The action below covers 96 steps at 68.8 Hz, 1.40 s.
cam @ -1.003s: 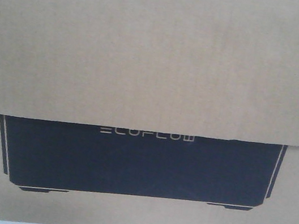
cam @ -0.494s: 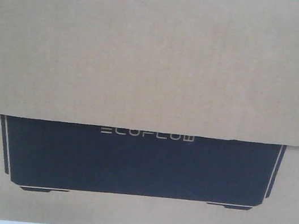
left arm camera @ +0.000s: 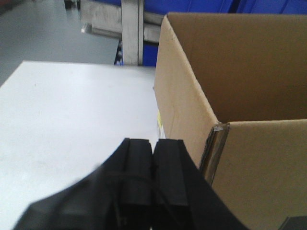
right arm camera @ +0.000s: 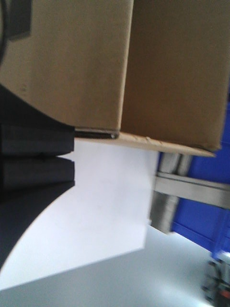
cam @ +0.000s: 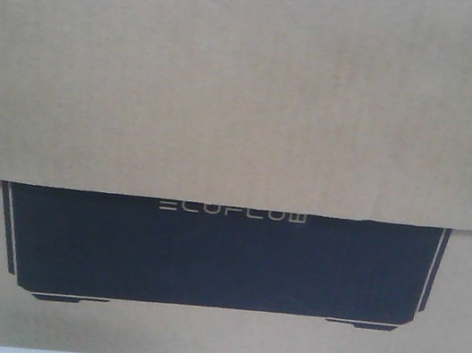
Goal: Grab box from left shelf to table start
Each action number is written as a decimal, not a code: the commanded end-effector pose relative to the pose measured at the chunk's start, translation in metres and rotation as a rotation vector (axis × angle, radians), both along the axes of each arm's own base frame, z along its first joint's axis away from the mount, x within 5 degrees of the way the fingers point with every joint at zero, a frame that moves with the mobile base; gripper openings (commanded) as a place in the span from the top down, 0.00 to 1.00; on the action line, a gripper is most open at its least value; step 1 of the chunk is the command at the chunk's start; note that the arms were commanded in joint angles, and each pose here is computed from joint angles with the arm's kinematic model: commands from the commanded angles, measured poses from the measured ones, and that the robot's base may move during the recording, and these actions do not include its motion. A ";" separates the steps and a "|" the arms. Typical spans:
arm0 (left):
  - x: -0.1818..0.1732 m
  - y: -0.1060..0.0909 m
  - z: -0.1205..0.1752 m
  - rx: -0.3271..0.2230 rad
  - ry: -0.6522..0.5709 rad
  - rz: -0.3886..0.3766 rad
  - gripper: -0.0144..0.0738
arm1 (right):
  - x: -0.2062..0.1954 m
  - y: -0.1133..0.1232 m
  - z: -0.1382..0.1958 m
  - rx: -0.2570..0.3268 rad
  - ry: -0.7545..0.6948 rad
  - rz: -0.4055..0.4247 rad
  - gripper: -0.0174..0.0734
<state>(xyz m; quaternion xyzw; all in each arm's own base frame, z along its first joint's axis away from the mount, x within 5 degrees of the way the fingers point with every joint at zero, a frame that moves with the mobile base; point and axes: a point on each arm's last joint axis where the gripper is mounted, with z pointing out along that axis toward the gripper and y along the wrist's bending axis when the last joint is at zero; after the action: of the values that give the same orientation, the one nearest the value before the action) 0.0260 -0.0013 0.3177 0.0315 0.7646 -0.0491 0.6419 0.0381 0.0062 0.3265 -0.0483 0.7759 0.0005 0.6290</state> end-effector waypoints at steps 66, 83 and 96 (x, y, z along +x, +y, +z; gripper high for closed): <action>0.003 -0.002 -0.038 -0.040 -0.195 -0.022 0.95 | -0.003 -0.003 0.004 -0.021 -0.221 -0.031 0.75; 0.026 -0.007 -0.101 -0.079 -0.250 -0.031 0.95 | -0.003 -0.003 0.004 -0.021 -0.215 -0.030 0.75; 0.029 -0.007 -0.115 -0.081 -0.217 -0.028 0.95 | -0.003 -0.003 0.003 -0.021 -0.214 -0.030 0.75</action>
<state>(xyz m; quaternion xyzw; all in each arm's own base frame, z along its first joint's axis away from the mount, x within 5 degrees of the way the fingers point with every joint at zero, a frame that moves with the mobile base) 0.0559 -0.0082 0.1916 0.0263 0.7307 -0.0743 0.6781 0.0350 0.0044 0.3148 -0.0442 0.7390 -0.0119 0.6721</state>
